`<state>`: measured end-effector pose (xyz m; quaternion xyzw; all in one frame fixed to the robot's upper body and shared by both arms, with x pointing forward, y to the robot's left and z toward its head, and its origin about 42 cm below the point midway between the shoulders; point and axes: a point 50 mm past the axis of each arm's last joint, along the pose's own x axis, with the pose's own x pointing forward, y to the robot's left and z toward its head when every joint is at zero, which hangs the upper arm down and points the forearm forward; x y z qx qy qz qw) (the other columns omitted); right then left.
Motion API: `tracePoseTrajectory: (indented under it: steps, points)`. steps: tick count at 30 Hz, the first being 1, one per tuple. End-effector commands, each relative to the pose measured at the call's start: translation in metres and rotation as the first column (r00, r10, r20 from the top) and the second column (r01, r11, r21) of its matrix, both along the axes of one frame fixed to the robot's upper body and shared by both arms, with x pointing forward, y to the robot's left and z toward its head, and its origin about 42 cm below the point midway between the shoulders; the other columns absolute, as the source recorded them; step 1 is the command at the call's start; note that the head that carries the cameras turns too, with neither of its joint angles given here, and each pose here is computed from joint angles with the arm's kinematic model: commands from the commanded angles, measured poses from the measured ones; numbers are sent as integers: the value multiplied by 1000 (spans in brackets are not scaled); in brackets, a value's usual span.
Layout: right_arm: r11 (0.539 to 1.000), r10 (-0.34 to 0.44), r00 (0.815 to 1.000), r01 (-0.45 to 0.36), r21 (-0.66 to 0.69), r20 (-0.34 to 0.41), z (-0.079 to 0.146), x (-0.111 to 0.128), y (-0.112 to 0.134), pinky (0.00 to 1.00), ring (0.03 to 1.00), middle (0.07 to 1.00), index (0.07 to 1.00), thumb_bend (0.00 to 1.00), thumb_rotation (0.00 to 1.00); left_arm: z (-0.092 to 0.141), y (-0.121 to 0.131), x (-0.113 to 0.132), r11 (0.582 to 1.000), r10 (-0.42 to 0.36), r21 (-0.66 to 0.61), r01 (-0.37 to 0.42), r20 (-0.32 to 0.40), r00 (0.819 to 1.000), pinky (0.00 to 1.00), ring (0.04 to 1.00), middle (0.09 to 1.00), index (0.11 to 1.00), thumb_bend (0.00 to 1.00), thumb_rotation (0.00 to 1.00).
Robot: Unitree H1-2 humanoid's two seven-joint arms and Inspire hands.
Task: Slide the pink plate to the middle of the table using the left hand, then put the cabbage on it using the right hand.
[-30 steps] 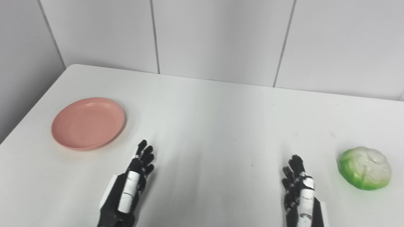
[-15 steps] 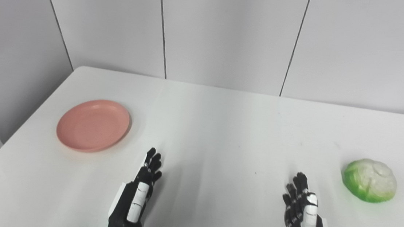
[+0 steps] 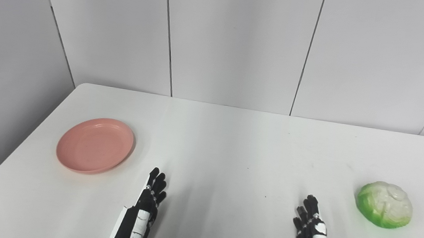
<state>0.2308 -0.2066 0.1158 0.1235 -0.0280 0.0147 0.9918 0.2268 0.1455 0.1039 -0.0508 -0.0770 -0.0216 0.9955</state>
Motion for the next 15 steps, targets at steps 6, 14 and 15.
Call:
tracePoseTrajectory:
  steps: [6, 14, 15]
  points:
    - [999, -39, 994, 38, -8, -105, -26, -34, -10, 1000, 984, 991, 958, 800, 1000, 30, 21, 21, 999, 31, 13, -34, 162, 986, 1000, 993, 1000, 1000, 821, 977]
    - [999, -34, 994, 34, -10, -103, -22, -38, -9, 1000, 984, 994, 961, 783, 1000, 92, 54, 70, 994, 68, 59, -94, 347, 936, 918, 931, 953, 996, 903, 938]
    - [999, -34, 994, 33, -11, -103, -22, -38, -9, 1000, 983, 994, 961, 780, 1000, 101, 60, 79, 993, 74, 55, -102, 370, 926, 906, 922, 944, 989, 902, 928]
